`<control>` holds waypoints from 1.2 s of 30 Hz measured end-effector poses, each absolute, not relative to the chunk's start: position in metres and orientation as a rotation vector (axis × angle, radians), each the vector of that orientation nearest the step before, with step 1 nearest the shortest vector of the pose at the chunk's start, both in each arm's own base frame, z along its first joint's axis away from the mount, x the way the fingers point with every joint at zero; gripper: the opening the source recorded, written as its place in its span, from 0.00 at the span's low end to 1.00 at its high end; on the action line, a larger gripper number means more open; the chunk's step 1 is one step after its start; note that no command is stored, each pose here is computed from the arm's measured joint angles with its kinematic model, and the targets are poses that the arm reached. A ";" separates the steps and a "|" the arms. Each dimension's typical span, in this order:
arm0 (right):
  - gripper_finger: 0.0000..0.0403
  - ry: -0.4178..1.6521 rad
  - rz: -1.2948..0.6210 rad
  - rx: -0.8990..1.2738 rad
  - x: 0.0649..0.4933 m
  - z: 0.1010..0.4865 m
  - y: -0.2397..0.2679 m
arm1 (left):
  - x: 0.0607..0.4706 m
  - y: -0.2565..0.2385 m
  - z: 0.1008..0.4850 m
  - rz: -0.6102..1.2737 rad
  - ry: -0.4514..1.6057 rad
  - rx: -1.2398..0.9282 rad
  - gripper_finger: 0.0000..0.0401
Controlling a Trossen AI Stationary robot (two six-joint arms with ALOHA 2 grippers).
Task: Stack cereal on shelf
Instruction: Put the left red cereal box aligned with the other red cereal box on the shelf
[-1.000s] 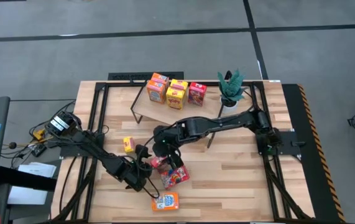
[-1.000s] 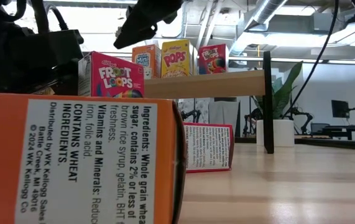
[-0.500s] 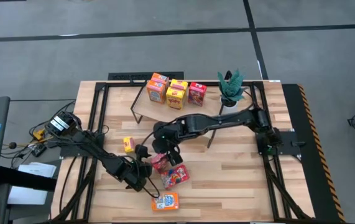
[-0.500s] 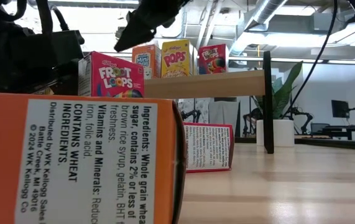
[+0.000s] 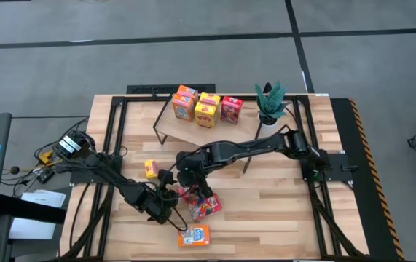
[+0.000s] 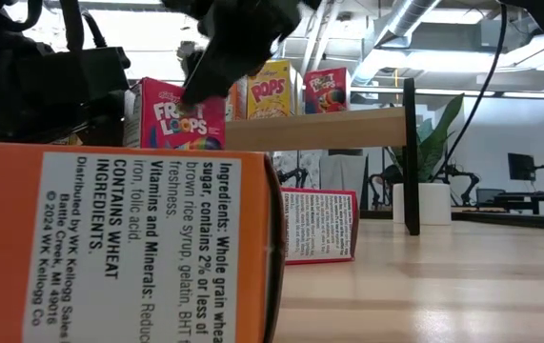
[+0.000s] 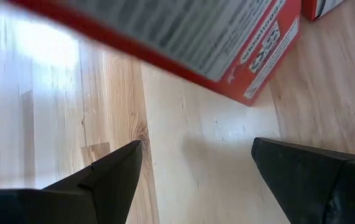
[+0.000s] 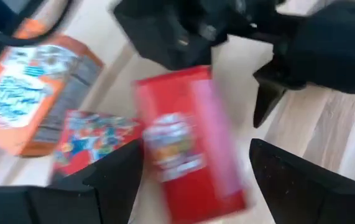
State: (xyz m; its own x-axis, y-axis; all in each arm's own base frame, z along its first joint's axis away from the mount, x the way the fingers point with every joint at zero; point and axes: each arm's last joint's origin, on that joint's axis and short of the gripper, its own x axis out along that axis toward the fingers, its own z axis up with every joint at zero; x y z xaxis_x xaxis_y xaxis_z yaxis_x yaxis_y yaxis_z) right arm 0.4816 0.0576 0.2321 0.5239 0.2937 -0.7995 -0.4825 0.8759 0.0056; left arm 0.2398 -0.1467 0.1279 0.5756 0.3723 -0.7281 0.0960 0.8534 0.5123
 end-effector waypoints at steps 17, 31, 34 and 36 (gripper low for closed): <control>0.76 0.931 0.468 -0.215 0.472 0.246 0.056 | 0.240 -0.147 0.128 0.171 0.957 0.551 0.75; 0.65 0.938 0.456 -0.192 0.473 0.245 0.056 | 0.240 -0.147 0.128 0.174 0.956 0.550 0.75; 0.64 0.943 0.456 -0.192 0.472 0.245 0.056 | 0.240 -0.147 0.128 0.174 0.956 0.550 0.75; 0.64 0.944 0.456 -0.191 0.472 0.245 0.056 | 0.240 -0.147 0.128 0.175 0.956 0.550 0.75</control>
